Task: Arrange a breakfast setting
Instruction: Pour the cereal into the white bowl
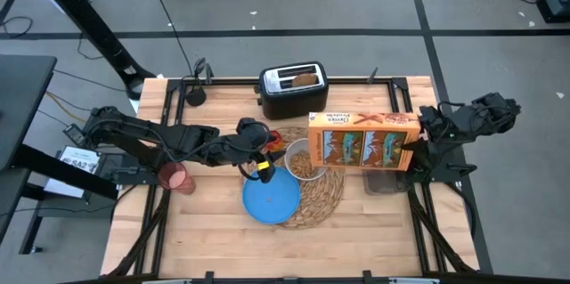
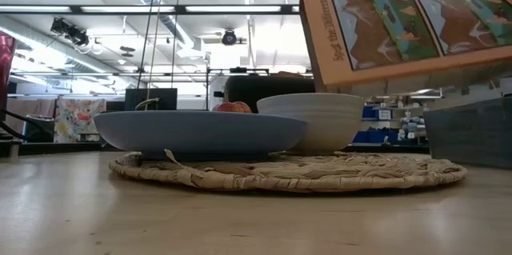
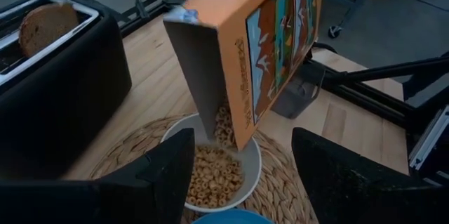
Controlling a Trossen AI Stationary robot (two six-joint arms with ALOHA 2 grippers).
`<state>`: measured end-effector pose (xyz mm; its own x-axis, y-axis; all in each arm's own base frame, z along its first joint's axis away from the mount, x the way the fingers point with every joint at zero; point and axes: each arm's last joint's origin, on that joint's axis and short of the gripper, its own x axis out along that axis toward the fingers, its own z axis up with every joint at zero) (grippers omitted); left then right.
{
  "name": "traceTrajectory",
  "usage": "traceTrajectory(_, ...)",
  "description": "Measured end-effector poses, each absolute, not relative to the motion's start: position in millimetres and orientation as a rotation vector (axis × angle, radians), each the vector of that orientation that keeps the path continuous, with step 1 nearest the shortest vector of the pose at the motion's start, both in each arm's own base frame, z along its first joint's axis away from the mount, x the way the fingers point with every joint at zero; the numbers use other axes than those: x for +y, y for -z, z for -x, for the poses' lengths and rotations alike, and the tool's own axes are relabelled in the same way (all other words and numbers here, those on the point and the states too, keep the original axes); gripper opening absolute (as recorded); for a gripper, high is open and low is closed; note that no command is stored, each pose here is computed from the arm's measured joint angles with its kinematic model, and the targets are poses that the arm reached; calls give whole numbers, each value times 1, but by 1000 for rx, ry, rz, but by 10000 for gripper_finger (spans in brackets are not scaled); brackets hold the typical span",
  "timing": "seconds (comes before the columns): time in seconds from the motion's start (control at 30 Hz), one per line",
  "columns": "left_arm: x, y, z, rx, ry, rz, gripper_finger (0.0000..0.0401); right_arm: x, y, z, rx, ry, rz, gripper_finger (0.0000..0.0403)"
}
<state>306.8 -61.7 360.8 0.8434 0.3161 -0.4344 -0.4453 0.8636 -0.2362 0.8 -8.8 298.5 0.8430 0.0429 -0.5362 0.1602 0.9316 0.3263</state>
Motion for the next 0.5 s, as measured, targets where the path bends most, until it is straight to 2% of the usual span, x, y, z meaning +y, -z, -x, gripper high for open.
traceTrajectory(0.5, -61, -365, -309, 361, -397, 333, 244, -9, -299, 0, 572, 62, -367, 241)
